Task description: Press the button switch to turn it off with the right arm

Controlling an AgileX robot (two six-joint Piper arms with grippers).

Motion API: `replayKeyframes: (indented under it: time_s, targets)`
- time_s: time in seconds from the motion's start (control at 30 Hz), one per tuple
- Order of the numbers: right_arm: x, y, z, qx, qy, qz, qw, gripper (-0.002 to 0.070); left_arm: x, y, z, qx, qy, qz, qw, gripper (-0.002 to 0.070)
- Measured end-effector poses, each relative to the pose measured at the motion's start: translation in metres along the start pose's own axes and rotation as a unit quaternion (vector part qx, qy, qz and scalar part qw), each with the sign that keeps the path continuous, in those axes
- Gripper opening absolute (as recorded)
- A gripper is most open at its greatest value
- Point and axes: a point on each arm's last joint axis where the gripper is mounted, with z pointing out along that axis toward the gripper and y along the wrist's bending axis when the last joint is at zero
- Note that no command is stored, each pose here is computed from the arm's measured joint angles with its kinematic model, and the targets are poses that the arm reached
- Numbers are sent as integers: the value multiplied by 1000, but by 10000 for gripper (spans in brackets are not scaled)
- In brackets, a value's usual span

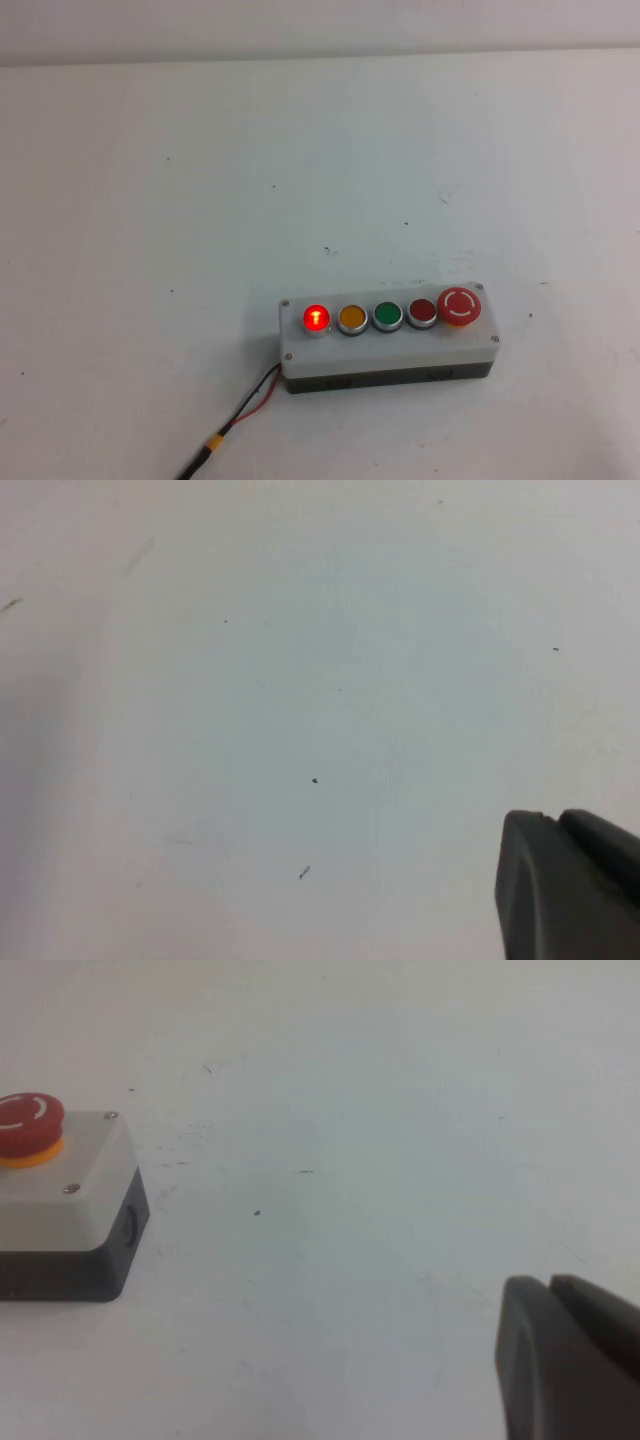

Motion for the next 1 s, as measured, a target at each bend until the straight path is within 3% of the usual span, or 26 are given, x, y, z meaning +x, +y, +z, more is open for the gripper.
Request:
replayKeyframes:
  time_s: [0.5, 0.7, 0.9, 1.0]
  targets:
    - [0, 1, 0, -4, 0, 11, 1000, -16, 0, 0, 0, 0, 0, 0, 1000, -2]
    - [-9, 6, -1, -38, -43, 132, 990, -16, 0, 0, 0, 0, 0, 0, 1000, -2]
    - [-19, 7, -2, -66, -90, 285, 952, -16, 0, 0, 0, 0, 0, 0, 1000, -2]
    - [-23, 4, -3, -63, -114, 315, 940, -16, 0, 0, 0, 0, 0, 0, 1000, -2]
